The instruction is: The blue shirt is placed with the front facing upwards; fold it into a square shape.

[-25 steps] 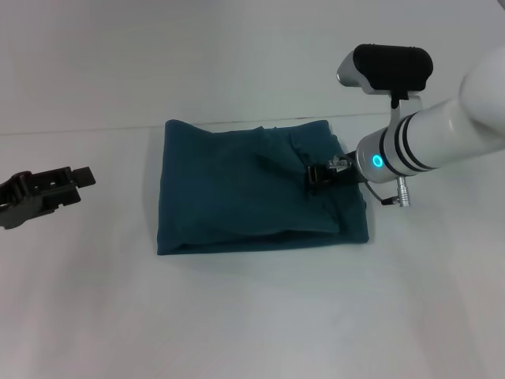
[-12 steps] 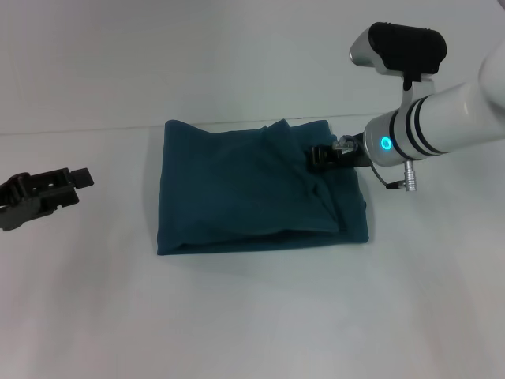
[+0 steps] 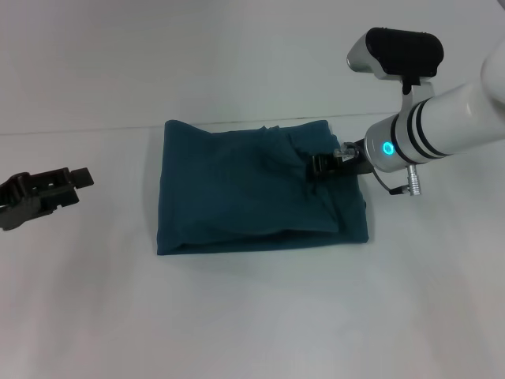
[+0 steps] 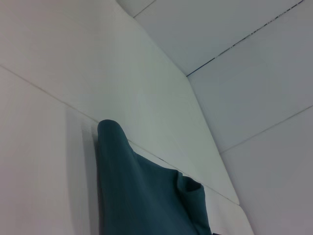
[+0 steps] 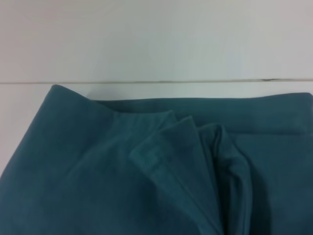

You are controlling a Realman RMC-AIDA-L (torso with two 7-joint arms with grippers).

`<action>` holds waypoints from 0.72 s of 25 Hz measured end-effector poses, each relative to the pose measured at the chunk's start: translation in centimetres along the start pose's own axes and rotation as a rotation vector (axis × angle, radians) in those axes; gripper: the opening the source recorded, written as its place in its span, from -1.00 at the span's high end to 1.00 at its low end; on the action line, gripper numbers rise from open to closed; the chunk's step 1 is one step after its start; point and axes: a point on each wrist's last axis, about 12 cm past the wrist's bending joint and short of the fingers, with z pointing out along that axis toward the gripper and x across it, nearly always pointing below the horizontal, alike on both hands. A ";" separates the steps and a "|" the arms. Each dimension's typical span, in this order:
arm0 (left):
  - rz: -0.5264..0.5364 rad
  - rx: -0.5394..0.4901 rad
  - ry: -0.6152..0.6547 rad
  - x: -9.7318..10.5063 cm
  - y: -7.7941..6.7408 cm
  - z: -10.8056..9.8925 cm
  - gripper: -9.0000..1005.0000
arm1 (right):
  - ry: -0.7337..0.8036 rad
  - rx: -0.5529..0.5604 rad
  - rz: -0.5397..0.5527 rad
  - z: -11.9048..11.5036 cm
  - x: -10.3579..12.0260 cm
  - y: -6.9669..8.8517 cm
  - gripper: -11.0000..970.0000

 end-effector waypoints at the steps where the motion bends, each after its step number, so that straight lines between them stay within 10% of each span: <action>1: 0.000 0.001 0.001 0.0 0.0 0.0 -0.19 | 0.001 0.001 -0.002 0.0 0.0 -0.1 0.61; 9: -0.005 0.006 0.004 0.1 0.0 0.3 -0.19 | 0.002 0.001 -0.004 0.2 0.3 0.1 0.44; 18: -0.007 0.007 0.002 0.3 0.0 0.7 -0.20 | 0.003 0.028 -0.021 0.9 0.8 0.3 -0.32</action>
